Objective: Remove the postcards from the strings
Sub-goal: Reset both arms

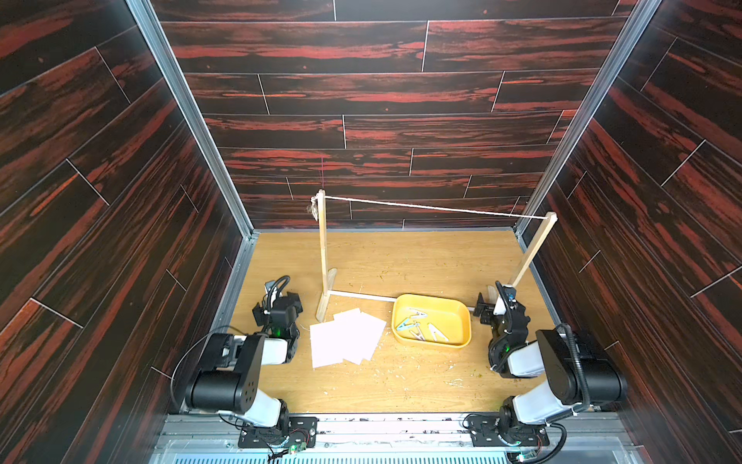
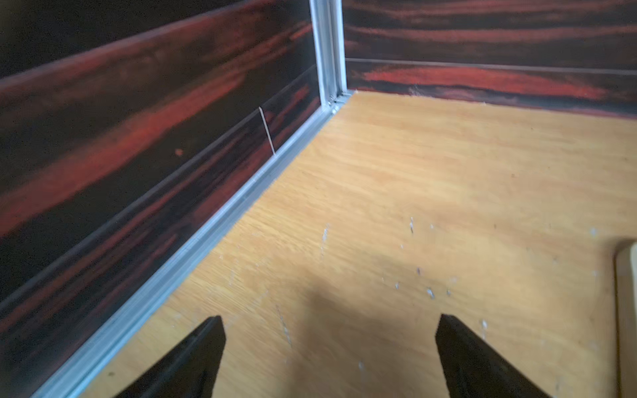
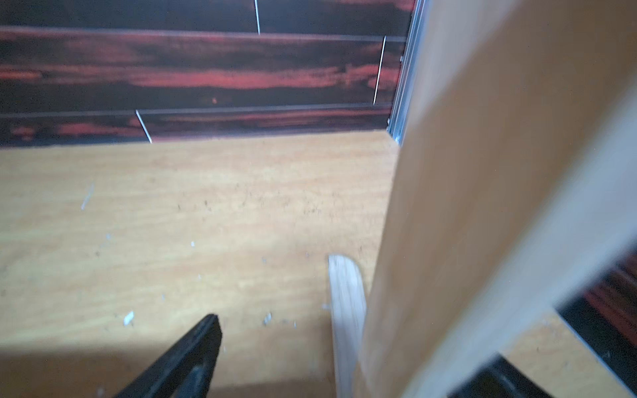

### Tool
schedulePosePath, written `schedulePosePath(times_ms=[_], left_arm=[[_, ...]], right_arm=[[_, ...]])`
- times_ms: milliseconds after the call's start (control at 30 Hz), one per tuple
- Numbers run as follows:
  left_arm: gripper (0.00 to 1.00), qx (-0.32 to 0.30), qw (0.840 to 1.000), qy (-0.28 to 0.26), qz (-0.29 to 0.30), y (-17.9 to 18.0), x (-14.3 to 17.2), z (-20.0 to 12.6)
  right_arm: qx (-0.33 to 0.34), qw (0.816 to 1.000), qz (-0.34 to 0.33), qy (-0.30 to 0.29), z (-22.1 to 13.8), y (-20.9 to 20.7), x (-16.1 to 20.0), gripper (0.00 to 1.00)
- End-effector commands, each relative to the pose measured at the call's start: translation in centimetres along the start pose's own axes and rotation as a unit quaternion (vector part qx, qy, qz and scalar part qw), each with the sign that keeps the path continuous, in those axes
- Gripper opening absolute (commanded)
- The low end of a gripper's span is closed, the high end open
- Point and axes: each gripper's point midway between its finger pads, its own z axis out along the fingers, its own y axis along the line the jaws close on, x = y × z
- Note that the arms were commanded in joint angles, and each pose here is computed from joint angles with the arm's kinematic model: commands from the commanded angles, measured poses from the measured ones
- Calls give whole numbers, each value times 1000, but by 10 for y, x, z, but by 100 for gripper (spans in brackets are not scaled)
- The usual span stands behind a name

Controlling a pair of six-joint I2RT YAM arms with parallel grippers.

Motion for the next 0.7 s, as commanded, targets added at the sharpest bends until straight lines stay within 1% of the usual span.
schedulePosePath(times_ms=[0,33,67,133,467,567,667], left_arm=[[100,27,998,-50,-21,-11,-31,2],[100,3,999,-23,-23,-5,-29,7],[100,8,1000,-12,-28,-4,-29,9],[100,-3,999,-18,-38,1,-30,10],[100,-1,999,-17,-37,1,-29,9],[100,-2,999,-18,-37,2,-30,8],[100,-2,999,-18,-38,2,-30,8]], right_arm=[[-35,998,11,-49,10,9,-31,98],[-10,999,18,-24,18,2,-26,99],[-6,999,29,-14,24,-1,-25,99],[-7,999,32,-15,24,-3,-26,99],[-7,999,32,-14,24,-3,-26,99],[-24,999,41,-2,28,-2,-23,99],[-27,999,42,-4,27,-2,-24,99]])
